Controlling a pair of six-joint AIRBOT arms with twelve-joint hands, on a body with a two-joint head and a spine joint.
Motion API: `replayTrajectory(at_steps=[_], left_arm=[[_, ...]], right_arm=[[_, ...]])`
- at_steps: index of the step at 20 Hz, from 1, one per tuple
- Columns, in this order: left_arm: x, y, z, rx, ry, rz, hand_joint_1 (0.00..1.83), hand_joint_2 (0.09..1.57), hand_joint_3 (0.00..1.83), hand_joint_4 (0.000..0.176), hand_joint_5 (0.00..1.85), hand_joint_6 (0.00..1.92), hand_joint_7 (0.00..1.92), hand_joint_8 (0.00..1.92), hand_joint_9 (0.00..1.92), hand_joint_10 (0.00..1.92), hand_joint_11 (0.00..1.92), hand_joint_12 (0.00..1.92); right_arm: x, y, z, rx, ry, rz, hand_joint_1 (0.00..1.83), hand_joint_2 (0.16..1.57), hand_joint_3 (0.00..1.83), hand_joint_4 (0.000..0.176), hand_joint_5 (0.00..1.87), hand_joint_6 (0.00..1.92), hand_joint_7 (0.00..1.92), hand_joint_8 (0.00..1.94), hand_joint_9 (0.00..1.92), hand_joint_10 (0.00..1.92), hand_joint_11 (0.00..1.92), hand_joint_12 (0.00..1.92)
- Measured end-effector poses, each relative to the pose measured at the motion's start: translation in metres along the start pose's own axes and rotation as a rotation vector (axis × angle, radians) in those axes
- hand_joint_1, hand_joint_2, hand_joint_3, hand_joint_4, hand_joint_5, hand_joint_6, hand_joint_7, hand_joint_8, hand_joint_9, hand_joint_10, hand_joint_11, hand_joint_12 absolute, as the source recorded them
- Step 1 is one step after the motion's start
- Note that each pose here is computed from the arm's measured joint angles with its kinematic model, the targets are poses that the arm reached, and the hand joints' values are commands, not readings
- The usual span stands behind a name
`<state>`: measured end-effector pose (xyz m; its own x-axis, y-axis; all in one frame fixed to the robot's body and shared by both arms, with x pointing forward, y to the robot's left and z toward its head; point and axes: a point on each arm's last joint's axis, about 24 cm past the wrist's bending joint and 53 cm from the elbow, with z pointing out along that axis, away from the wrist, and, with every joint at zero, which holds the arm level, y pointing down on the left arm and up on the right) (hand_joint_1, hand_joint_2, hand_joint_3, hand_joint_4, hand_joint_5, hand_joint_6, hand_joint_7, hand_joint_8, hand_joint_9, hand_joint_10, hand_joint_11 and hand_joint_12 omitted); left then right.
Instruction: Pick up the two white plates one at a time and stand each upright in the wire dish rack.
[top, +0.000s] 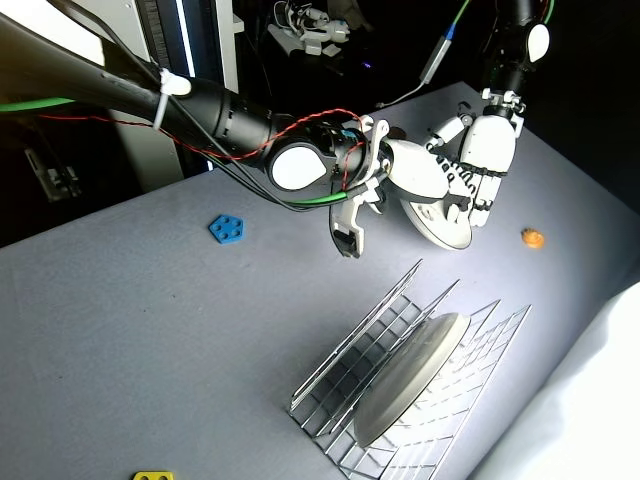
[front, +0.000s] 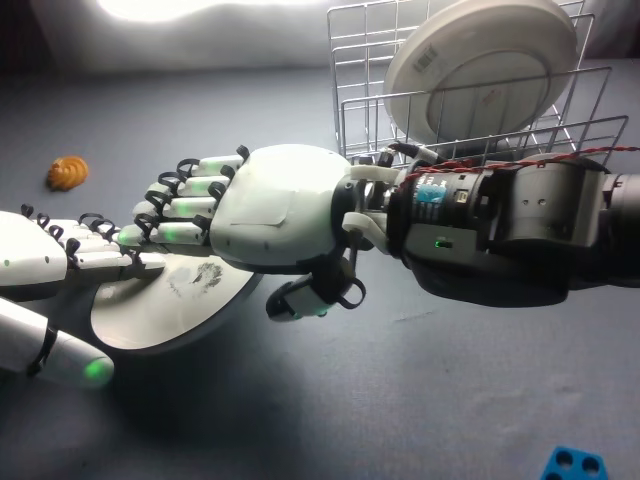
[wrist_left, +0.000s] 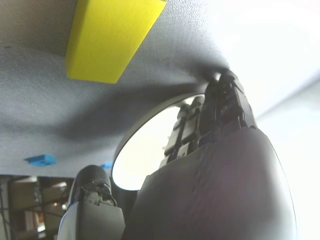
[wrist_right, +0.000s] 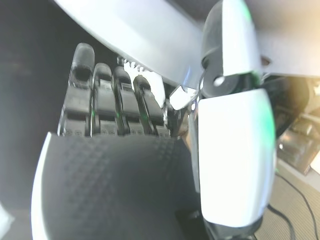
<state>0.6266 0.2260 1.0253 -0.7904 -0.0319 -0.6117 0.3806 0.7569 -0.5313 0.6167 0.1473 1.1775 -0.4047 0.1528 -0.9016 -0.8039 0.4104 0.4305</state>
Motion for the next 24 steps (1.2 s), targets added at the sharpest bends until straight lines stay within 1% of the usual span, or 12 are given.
replayTrajectory(at_steps=[1,4,7,10,11,12,13,14,16,19,22,24], left_arm=[[0.001,0.001,0.0,-0.001,0.001,0.0,0.0,1.03,0.0,0.0,0.0,0.0,0.0,0.0,0.0,0.0,0.0,0.0],[0.001,0.002,-0.001,-0.002,0.003,-0.001,0.0,1.04,0.0,0.0,0.0,0.0,0.0,0.0,0.0,0.0,0.0,0.0],[0.001,0.002,-0.001,-0.001,0.004,-0.004,0.0,1.04,0.0,0.0,0.0,0.0,0.0,0.0,0.0,0.0,0.0,0.0],[0.001,0.002,-0.001,-0.001,0.003,-0.004,0.0,1.04,0.0,0.0,0.0,0.0,0.0,0.0,0.0,0.0,0.0,0.0],[0.001,0.002,-0.001,-0.002,0.003,-0.004,0.0,1.04,0.0,0.0,0.0,0.0,0.0,0.0,0.0,0.0,0.0,0.0],[0.001,0.002,-0.001,-0.001,0.003,-0.004,0.0,1.04,0.0,0.0,0.0,0.0,0.0,0.0,0.0,0.0,0.0,0.0],[0.001,0.002,-0.001,-0.001,0.003,-0.004,0.0,1.04,0.0,0.0,0.0,0.0,0.0,0.0,0.0,0.0,0.0,0.0],[0.001,0.002,-0.001,-0.002,0.003,-0.004,0.0,1.04,0.0,0.0,0.0,0.0,0.0,0.0,0.0,0.0,0.0,0.0],[0.001,0.002,-0.001,-0.002,0.003,-0.004,0.0,1.04,0.0,0.0,0.0,0.0,0.0,0.0,0.0,0.0,0.0,0.0],[0.001,0.002,-0.001,-0.001,0.003,-0.004,0.0,1.04,0.0,0.0,0.0,0.0,0.0,0.0,0.0,0.0,0.0,0.0],[0.001,0.002,-0.001,-0.002,0.004,-0.004,0.0,1.04,0.0,0.0,0.0,0.0,0.0,0.0,0.0,0.0,0.0,0.0],[0.002,0.003,-0.001,-0.003,0.005,-0.007,0.0,1.04,0.0,0.0,0.0,0.0,0.0,0.0,0.0,0.0,0.0,0.0]], right_arm=[[0.0,-0.001,0.002,0.003,-0.002,0.005,1.19,1.01,0.01,0.0,0.0,0.0,0.0,0.0,0.01,0.0,0.0,0.66],[0.002,-0.003,0.008,0.005,-0.003,0.006,1.27,1.01,0.0,0.0,0.01,0.0,0.0,0.0,0.03,0.01,0.0,0.66],[0.005,0.002,0.013,-0.009,-0.005,0.012,1.23,1.02,0.01,0.0,0.01,0.0,0.0,0.0,0.04,0.01,0.0,0.67],[0.014,0.002,0.016,-0.011,0.003,0.02,1.26,1.0,0.0,0.0,0.06,0.01,0.03,0.0,0.08,0.02,0.0,0.76],[0.018,0.0,0.017,-0.009,0.006,0.021,1.28,1.0,0.0,0.0,0.06,0.0,0.01,0.0,0.07,0.01,0.0,0.73],[0.019,-0.001,0.018,-0.005,0.009,0.021,1.25,1.01,0.0,0.0,0.04,0.0,0.0,0.0,0.05,0.0,0.0,0.72],[0.018,-0.002,0.019,-0.004,0.008,0.02,1.31,1.02,0.01,0.0,0.03,0.0,0.0,0.0,0.02,0.0,0.0,0.62],[0.018,-0.002,0.019,-0.006,0.004,0.021,1.32,1.03,0.01,0.0,0.04,0.0,0.0,0.0,0.02,0.0,0.0,0.59],[0.017,0.0,0.02,-0.009,0.002,0.022,1.28,1.04,0.01,0.0,0.07,0.01,0.03,0.01,0.07,0.02,0.0,0.77],[0.018,0.002,0.02,-0.017,-0.003,0.024,1.32,1.06,0.01,0.0,0.11,0.01,0.07,0.01,0.14,0.03,0.0,0.86],[0.02,0.002,0.019,-0.019,-0.004,0.027,1.31,1.04,0.0,0.0,0.27,0.02,0.24,0.01,0.28,0.05,0.0,1.13],[0.02,0.002,0.019,-0.021,-0.006,0.028,1.34,1.0,0.0,0.0,0.44,0.03,0.45,0.02,0.46,0.08,0.02,1.33]])
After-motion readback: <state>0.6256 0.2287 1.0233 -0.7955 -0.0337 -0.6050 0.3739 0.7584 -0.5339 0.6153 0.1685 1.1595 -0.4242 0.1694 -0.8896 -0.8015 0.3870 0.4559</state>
